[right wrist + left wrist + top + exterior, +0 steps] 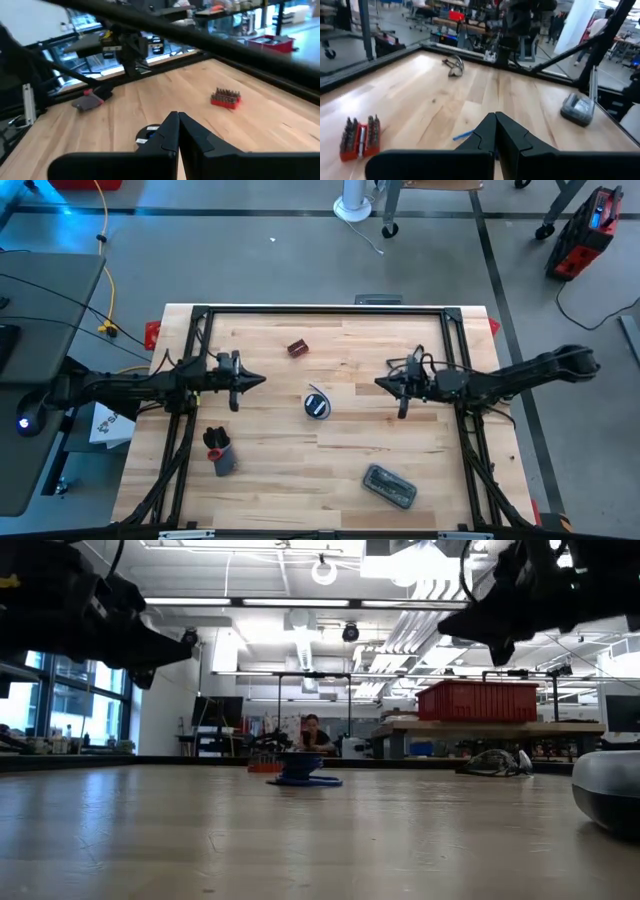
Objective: Coil cords
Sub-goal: Return to Home Position
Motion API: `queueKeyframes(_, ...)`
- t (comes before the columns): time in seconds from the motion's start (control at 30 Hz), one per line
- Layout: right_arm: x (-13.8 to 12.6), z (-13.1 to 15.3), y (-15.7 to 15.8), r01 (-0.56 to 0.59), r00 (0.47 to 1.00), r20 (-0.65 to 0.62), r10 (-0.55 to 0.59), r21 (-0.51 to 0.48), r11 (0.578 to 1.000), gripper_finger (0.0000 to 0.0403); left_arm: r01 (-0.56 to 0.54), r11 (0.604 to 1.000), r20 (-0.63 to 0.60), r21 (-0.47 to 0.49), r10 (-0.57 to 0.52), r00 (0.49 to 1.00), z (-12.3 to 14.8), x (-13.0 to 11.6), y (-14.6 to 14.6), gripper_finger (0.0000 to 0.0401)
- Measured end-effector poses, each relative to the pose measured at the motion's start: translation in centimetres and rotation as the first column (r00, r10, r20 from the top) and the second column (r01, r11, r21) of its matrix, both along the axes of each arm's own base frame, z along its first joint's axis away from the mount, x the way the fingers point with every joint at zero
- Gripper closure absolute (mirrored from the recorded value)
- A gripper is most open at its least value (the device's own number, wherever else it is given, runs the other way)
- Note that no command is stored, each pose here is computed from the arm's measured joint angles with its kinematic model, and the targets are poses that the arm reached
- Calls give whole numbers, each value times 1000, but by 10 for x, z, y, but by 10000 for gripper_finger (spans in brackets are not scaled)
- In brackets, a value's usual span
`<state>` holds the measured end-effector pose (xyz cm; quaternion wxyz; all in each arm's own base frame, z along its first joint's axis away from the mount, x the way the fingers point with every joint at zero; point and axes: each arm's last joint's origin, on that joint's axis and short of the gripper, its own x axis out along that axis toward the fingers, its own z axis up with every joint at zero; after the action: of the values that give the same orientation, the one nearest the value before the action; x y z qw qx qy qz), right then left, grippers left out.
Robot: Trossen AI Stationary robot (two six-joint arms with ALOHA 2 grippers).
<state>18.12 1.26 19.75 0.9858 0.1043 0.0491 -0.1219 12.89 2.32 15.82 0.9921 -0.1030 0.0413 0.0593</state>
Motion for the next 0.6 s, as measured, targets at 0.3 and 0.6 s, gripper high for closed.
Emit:
queueKeyframes(0.3, -11, -29, -14, -169, 986, -11, 169, -5, 986, 403, 0, 995, -35, 96, 3, 999, -2, 0, 0, 401)
queueKeyframes(0.6, -26, -62, -26, -208, 960, -199, 197, -36, 977, 403, 17, 982, -79, -189, -33, 996, -9, -1, -3, 401)
